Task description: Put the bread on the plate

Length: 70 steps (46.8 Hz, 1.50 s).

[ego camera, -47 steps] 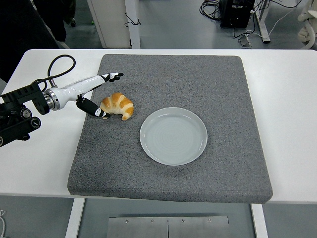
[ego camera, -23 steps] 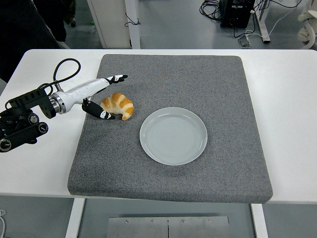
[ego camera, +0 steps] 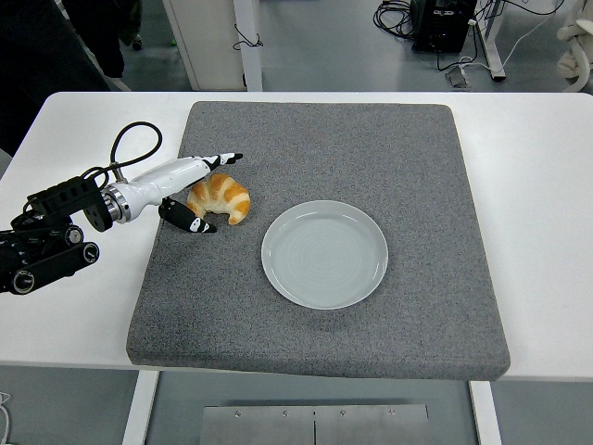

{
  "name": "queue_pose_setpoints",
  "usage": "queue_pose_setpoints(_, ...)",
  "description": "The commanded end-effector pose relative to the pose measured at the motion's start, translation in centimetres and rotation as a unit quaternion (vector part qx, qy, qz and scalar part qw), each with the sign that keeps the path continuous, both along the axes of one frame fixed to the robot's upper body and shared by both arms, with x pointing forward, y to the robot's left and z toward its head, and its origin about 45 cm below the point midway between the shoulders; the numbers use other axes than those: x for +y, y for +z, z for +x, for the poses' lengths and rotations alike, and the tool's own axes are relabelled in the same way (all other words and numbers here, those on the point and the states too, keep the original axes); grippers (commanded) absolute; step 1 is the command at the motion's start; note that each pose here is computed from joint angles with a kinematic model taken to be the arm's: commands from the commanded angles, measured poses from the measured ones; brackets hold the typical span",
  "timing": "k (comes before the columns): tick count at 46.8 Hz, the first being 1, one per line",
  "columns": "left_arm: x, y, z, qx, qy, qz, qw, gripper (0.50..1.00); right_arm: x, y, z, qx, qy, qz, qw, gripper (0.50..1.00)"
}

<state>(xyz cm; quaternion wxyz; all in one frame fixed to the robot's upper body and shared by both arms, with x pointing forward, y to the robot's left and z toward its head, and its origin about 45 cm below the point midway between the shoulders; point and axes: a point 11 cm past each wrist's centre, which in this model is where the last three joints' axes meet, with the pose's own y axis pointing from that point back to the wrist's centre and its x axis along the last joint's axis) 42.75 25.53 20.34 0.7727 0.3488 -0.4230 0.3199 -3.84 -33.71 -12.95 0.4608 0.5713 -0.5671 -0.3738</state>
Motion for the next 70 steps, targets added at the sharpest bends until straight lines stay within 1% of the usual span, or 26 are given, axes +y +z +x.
queue_pose_setpoints(1, 0.0, -0.1, 0.1, -0.002, 0.002, 0.0, 1.0, 0.948, 0.0, 0.0, 0.0, 0.0, 0.0, 0.0, 1.0, 1.0)
queue_pose_setpoints(7, 0.0, 0.0, 0.1, -0.002, 0.005, -0.004, 1.0, 0.921, 0.0, 0.0, 0.0, -0.001, 0.0, 0.0, 1.0, 1.0)
queue_pose_setpoints(18, -0.2, 0.0, 0.1, 0.0, 0.005, -0.008, 1.0, 0.84, 0.0, 0.0, 0.0, 0.0, 0.0, 0.0, 1.0, 1.0)
queue_pose_setpoints(24, -0.6, -0.1, 0.1, 0.001, 0.001, -0.011, 1.0, 0.819, 0.0, 0.0, 0.0, 0.0, 0.0, 0.0, 1.0, 1.0)
queue_pose_setpoints(27, -0.7, -0.2, 0.1, 0.002, 0.0, -0.011, 1.0, 0.801, 0.0, 0.0, 0.0, 0.0, 0.0, 0.0, 1.0, 1.0)
queue_pose_setpoints(31, -0.7, -0.2, 0.1, 0.002, 0.0, -0.012, 1.0, 0.762, 0.0, 0.0, 0.0, -0.001, 0.0, 0.0, 1.0, 1.0)
queue_pose_setpoints(43, -1.1, -0.3, 0.0, 0.005, -0.002, -0.013, 1.0, 0.708, 0.0, 0.0, 0.0, 0.0, 0.0, -0.001, 1.0, 1.0)
queue_pose_setpoints(49, -1.1, -0.1, 0.2, 0.002, -0.001, -0.016, 1.0, 0.701, 0.0, 0.0, 0.0, 0.0, 0.0, 0.0, 1.0, 1.0)
queue_pose_setpoints(53, -1.1, 0.6, 0.5, 0.001, 0.005, -0.026, 1.0, 0.702, 0.0, 0.0, 0.0, 0.0, 0.0, 0.0, 1.0, 1.0)
queue_pose_setpoints(56, -1.1, 1.3, 1.0, 0.001, 0.011, -0.039, 0.999, 0.704, 0.0, 0.0, 0.0, 0.0, 0.0, 0.0, 1.0, 1.0)
queue_pose_setpoints(60, -1.3, 2.9, 1.8, -0.01, 0.012, -0.047, 0.999, 0.704, 0.0, 0.0, 0.0, 0.0, 0.0, 0.0, 1.0, 1.0)
queue_pose_setpoints(70, -1.3, 4.9, 2.7, -0.021, 0.014, -0.056, 0.998, 0.708, 0.0, 0.0, 0.0, 0.0, 0.0, 0.0, 1.0, 1.0)
